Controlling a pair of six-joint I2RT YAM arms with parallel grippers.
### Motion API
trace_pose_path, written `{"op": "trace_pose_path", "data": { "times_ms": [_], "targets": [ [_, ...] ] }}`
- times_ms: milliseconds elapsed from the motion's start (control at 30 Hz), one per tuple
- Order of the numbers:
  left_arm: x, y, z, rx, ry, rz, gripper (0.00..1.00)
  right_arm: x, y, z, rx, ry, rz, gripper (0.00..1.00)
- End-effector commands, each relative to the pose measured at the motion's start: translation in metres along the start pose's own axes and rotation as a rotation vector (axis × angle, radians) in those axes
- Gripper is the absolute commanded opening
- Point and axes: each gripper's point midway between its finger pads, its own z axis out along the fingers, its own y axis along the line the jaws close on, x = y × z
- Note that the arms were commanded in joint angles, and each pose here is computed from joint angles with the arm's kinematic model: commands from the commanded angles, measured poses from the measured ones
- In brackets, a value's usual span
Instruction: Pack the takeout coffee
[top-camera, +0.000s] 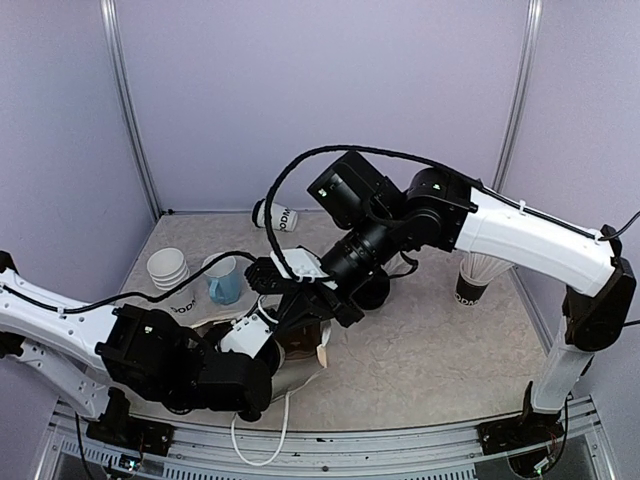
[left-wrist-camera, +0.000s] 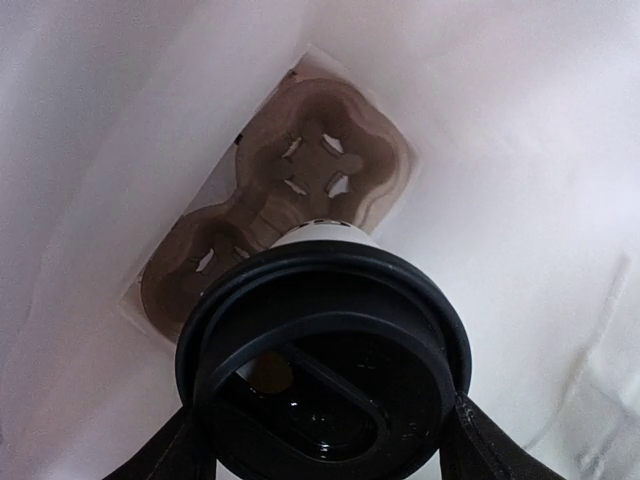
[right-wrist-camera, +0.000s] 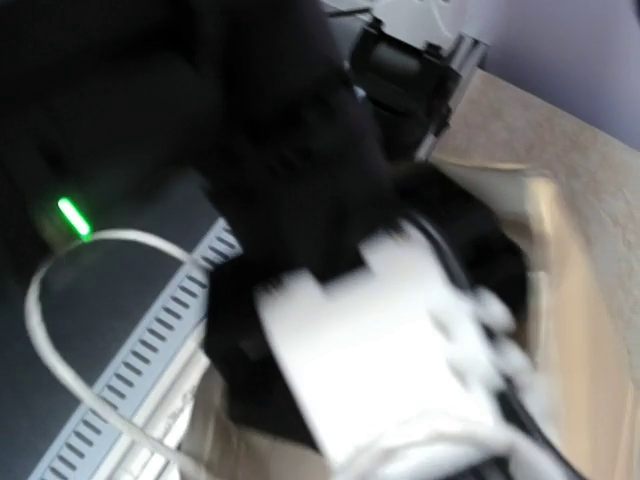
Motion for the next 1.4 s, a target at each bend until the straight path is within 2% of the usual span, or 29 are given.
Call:
{"op": "trace_pose_path", "data": {
  "times_ms": [0,200,367,500,633,800,1000,1367],
  "targets": [
    [0.003,-0.001,-0.016,0.026,-0.027,0.010,0.42,-0.001,-0.011,-0.034,0.078,0.002,0.042,0.00],
    [0.010,-0.002,-0.015,-0.038,-0.002,0.079,0.41,0.002,-0.015,-0.049,0.099,-0.002,0.076,0.00],
    [0.014,-0.008,-0.009,-0.102,0.027,0.182,0.40,-0.006,0.002,-0.054,0.027,-0.037,0.052,0.00],
    [0.006,-0.025,-0.018,-0.084,-0.018,0.259,0.41,-0.011,0.006,-0.058,0.018,-0.052,0.050,0.00],
    [0.003,-0.012,-0.015,-0.153,0.028,0.230,0.40,-0.016,0.011,-0.063,0.001,-0.062,0.037,0.00],
    [0.002,-0.001,-0.014,-0.243,0.027,0.213,0.38,-0.020,0.027,-0.070,-0.056,-0.074,0.023,0.00],
    [0.008,-0.009,-0.004,-0.233,0.042,0.246,0.39,-0.021,0.031,-0.072,-0.072,-0.077,0.011,0.00],
    [-0.001,-0.018,0.020,-0.198,-0.003,0.277,0.39,-0.024,0.036,-0.071,-0.115,-0.092,0.001,0.00]
  ]
}}
